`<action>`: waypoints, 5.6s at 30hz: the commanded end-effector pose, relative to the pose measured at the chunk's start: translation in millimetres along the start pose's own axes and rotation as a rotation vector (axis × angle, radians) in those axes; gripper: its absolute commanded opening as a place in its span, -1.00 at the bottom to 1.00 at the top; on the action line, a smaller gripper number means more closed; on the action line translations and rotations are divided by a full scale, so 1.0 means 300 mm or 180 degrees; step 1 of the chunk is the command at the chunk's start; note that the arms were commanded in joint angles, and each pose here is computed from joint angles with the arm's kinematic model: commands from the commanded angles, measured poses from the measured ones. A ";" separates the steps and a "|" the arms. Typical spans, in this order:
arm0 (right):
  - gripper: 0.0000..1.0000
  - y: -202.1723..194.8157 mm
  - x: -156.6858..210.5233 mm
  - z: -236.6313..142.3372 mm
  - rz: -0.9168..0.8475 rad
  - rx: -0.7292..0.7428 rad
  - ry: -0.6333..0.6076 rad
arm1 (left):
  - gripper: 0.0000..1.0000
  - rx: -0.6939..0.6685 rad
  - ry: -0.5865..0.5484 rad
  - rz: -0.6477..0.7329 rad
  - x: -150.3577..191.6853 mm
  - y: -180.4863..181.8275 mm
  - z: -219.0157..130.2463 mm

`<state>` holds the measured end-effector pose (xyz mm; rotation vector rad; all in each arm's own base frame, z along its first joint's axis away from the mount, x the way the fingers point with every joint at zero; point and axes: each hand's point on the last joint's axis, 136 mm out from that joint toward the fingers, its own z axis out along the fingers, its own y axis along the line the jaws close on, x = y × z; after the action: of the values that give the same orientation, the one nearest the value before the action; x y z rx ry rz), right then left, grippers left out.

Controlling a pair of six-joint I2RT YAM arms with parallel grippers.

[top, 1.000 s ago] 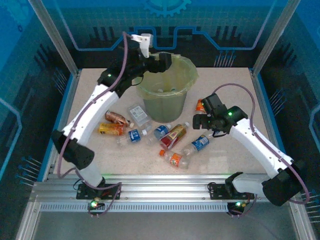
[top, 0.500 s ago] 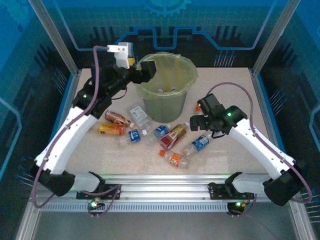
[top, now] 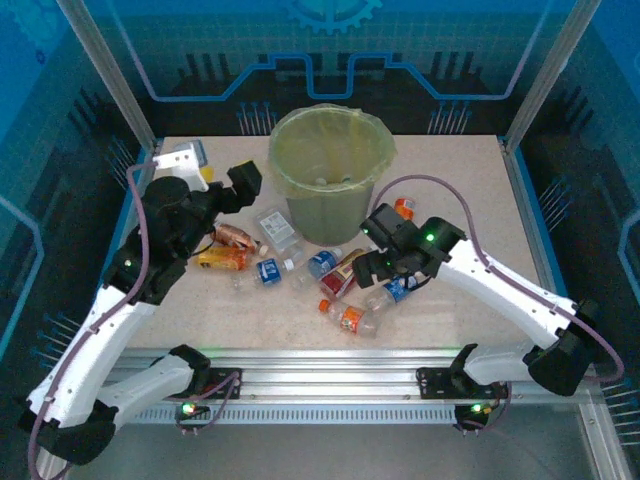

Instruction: Put the plastic bottles in the bin

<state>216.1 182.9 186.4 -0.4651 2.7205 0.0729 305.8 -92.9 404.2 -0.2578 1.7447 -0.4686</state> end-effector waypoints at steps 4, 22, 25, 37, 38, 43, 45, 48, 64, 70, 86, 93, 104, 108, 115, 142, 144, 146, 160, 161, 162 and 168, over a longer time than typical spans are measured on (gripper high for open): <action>1.00 0.073 0.046 -0.013 -0.0351 -0.0217 0.0237 | 0.98 -0.0527 0.0021 -0.0271 0.050 0.158 0.004; 0.87 0.182 0.140 0.078 -0.1043 -0.0212 0.0697 | 0.97 -0.1030 0.0124 -0.0362 0.122 0.313 0.027; 0.82 0.213 0.167 0.101 -0.1097 -0.0355 0.0829 | 0.98 -0.1050 0.0140 -0.0384 0.129 0.324 0.029; 0.66 0.315 0.293 0.186 -0.1629 -0.0303 0.1193 | 0.98 -0.1099 0.0163 -0.0488 0.149 0.351 0.038; 0.64 0.312 0.293 0.194 -0.1645 -0.0272 0.1192 | 0.98 -0.1095 0.0164 -0.0496 0.148 0.350 0.040; 0.58 0.307 0.284 0.234 -0.1724 -0.0170 0.1167 | 0.98 -0.1080 0.0162 -0.0499 0.145 0.348 0.035; 0.57 0.314 0.285 0.252 -0.1739 -0.0173 0.1175 | 0.98 -0.1087 0.0160 -0.0501 0.145 0.351 0.032; 0.56 0.319 0.289 0.274 -0.1748 -0.0164 0.1193 | 0.98 -0.1094 0.0167 -0.0500 0.146 0.353 0.030; 0.56 0.267 0.284 0.340 -0.1809 0.0062 0.1209 | 0.98 -0.1098 0.0167 -0.0512 0.147 0.361 0.032; 0.57 0.263 0.283 0.359 -0.1824 0.0084 0.1220 | 0.98 -0.1076 0.0157 -0.0522 0.143 0.357 0.034; 0.60 0.269 0.286 0.402 -0.1926 0.0087 0.1220 | 0.98 -0.1082 0.0129 -0.0531 0.128 0.358 0.032; 0.55 0.280 0.288 0.423 -0.1990 0.0086 0.1222 | 0.98 -0.1085 0.0117 -0.0527 0.124 0.359 0.025; 0.51 0.288 0.302 0.447 -0.2072 0.0107 0.1255 | 0.98 -0.1109 0.0104 -0.0531 0.121 0.366 0.020; 0.54 0.292 0.312 0.460 -0.2129 0.0132 0.1284 | 0.98 -0.1104 0.0098 -0.0543 0.118 0.366 0.020; 0.50 0.311 0.323 0.478 -0.2187 0.0095 0.1298 | 0.98 -0.1102 0.0102 -0.0552 0.119 0.365 0.020; -0.41 0.407 0.205 0.290 -0.2247 -0.0175 0.0884 | 0.98 -0.1118 0.0153 -0.0555 0.135 0.373 0.044; -0.44 0.421 0.187 0.246 -0.2221 -0.0260 0.0798 | 0.98 -0.1118 0.0153 -0.0552 0.133 0.373 0.043; -0.46 0.436 0.163 0.199 -0.2177 -0.0362 0.0680 | 0.98 -0.1114 0.0154 -0.0552 0.133 0.372 0.043; -0.61 0.469 -0.095 -0.141 -0.1734 -0.0870 -0.0358 | 0.98 -0.1101 0.0217 -0.0583 0.150 0.373 0.050; -0.61 0.464 -0.132 -0.169 -0.1646 -0.0944 -0.0489 | 0.98 -0.1098 0.0224 -0.0593 0.154 0.374 0.049; -0.62 0.455 -0.175 -0.195 -0.1544 -0.0999 -0.0636 | 0.98 -0.1097 0.0237 -0.0604 0.160 0.374 0.051; -0.66 0.361 -0.454 -0.411 -0.0931 -0.1209 -0.1639 | 0.98 -0.1094 0.0311 -0.0634 0.187 0.379 0.055</action>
<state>234.7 309.3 284.8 -0.9663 2.2875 0.4141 319.0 -17.2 307.1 -0.6555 1.8884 -0.3065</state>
